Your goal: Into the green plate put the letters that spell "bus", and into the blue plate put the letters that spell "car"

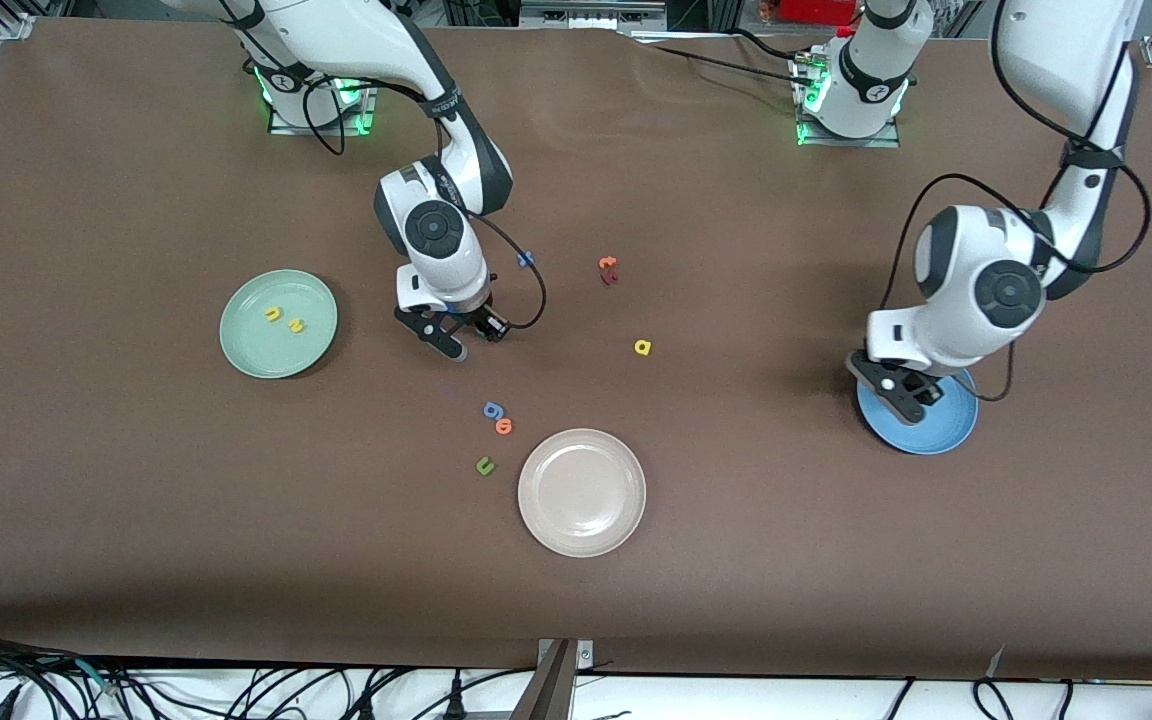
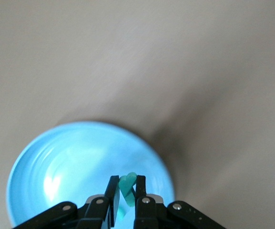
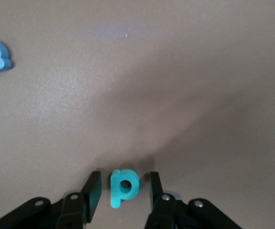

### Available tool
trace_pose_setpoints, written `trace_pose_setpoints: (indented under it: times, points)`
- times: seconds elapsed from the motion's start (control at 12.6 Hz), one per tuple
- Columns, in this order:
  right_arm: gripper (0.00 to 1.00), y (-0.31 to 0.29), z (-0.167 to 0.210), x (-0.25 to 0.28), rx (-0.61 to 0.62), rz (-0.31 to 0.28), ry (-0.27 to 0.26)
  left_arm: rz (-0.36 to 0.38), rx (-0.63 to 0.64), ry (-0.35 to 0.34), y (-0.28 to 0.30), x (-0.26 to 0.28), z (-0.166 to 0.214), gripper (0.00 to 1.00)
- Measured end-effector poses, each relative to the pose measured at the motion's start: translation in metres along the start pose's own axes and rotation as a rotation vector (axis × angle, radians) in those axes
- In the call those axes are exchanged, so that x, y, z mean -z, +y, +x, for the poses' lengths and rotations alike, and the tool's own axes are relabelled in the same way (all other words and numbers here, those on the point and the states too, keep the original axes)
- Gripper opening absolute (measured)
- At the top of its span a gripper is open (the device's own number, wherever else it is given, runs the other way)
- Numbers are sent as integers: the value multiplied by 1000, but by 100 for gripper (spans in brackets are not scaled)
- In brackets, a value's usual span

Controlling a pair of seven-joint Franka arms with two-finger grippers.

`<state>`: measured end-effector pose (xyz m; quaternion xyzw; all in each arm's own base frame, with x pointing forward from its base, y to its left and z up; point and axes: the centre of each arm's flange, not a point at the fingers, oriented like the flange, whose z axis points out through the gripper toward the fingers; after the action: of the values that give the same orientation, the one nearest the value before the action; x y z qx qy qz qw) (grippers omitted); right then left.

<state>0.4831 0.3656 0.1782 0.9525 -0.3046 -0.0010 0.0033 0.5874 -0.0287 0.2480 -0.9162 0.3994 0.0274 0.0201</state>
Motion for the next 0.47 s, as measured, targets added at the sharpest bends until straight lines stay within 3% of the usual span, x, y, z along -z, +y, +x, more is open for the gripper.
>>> trace_pose_setpoints:
  times: [0.24, 0.32, 0.47]
  points:
    - [43, -2, -2, -2, 0, 10, 7, -54, 118, -17, -30, -28, -37, 17]
    - [31, -3, -2, -1, 1, 15, 8, -70, 143, -32, -35, -45, -47, 17]
    - [28, -3, -2, -1, 1, 14, 8, -69, 176, -18, -39, -70, -50, 17]
